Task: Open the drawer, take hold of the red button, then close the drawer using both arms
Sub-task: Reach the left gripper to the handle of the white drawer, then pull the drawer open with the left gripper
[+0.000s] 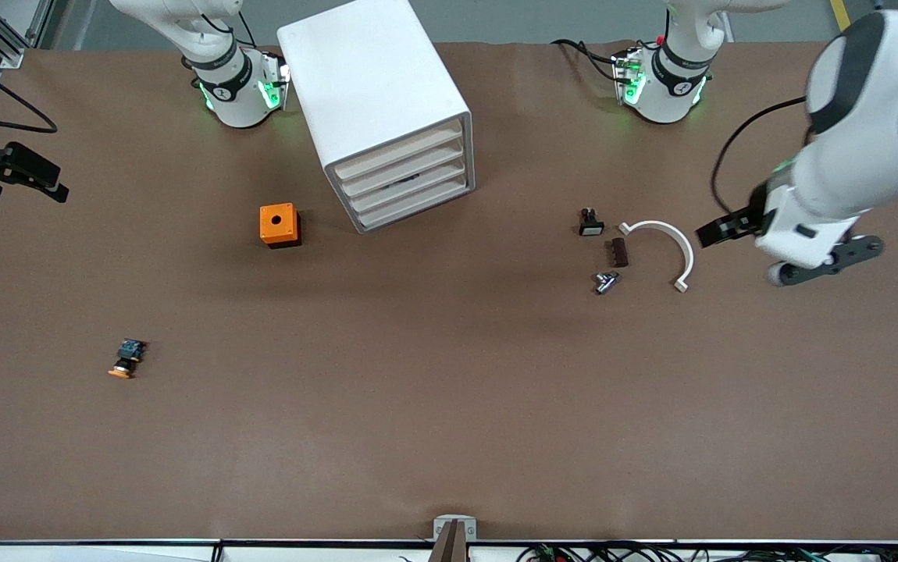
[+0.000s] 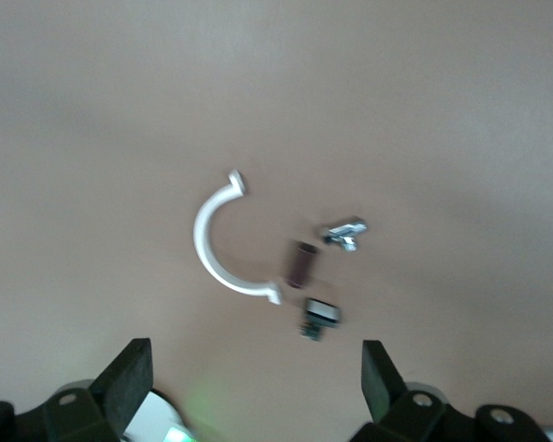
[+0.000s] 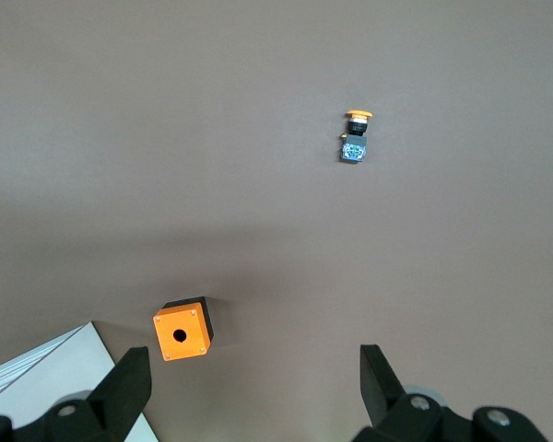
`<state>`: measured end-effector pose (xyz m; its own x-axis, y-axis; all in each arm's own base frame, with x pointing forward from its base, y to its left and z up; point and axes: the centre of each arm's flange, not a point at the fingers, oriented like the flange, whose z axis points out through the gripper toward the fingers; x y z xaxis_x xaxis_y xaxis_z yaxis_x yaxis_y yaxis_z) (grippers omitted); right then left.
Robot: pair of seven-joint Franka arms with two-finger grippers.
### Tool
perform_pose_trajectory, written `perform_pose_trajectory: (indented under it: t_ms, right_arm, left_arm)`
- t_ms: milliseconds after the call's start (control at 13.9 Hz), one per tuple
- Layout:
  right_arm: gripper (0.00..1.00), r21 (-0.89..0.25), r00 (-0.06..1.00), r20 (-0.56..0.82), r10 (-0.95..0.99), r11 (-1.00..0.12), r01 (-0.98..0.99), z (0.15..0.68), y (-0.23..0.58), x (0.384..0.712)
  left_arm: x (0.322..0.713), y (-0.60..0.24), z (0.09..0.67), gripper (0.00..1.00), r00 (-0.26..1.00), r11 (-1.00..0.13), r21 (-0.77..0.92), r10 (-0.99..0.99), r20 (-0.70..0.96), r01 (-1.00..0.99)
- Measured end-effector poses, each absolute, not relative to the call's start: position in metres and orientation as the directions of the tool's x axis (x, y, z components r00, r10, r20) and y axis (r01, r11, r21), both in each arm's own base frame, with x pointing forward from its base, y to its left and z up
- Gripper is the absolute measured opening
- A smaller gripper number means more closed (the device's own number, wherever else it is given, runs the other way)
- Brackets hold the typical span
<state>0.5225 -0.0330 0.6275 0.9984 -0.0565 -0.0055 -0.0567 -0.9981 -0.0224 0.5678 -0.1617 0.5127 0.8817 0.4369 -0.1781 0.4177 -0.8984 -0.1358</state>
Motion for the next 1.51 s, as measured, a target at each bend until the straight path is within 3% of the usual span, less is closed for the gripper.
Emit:
perform_pose_trajectory:
  t_ms: [215,646,790,1077,1221,1293,1508]
  right_arm:
    - [1.0,-0.022,0.998,-0.006,-0.056,-0.998,-0.056,0.627,-0.033,0.523]
    - [1.0,-0.022,0.998,-0.005,-0.056,-0.998,-0.056,0.628,-0.033,0.522]
    - [1.0,-0.022,0.998,-0.005,-0.056,-0.998,-0.057,0.628,-0.033,0.522]
    - [1.0,-0.022,0.998,-0.005,-0.057,-0.998,-0.057,0.628,-0.033,0.522]
    - [1.0,-0.022,0.998,-0.005,-0.057,-0.998,-0.057,0.628,-0.033,0.522]
    - [1.0,-0.022,0.998,-0.005,-0.057,-0.998,-0.057,0.628,-0.033,0.522]
    - [1.0,-0.022,0.998,-0.005,-0.058,-0.998,-0.058,0.628,-0.034,0.522]
  left_arm:
    - [0.565,-0.22,0.466,1.0,0.717,-0.755,-0.2,0.655,-0.239,0.624]
    - [0.563,-0.305,0.377,1.0,0.14,-0.269,-0.466,0.946,-0.294,0.843]
    - [0.552,-0.332,0.346,1.0,-0.043,-0.131,-0.586,0.961,-0.274,0.8]
    - [0.521,-0.386,0.28,1.0,-0.273,0.055,-0.775,0.949,-0.155,0.63]
    - [0.515,-0.4,0.249,0.91,-0.389,0.127,-0.842,0.915,-0.105,0.525]
    - [0.514,-0.405,0.239,0.81,-0.423,0.141,-0.861,0.902,-0.092,0.489]
    - [0.497,-0.434,0.237,0.72,-0.459,0.153,-0.894,0.886,-0.064,0.42]
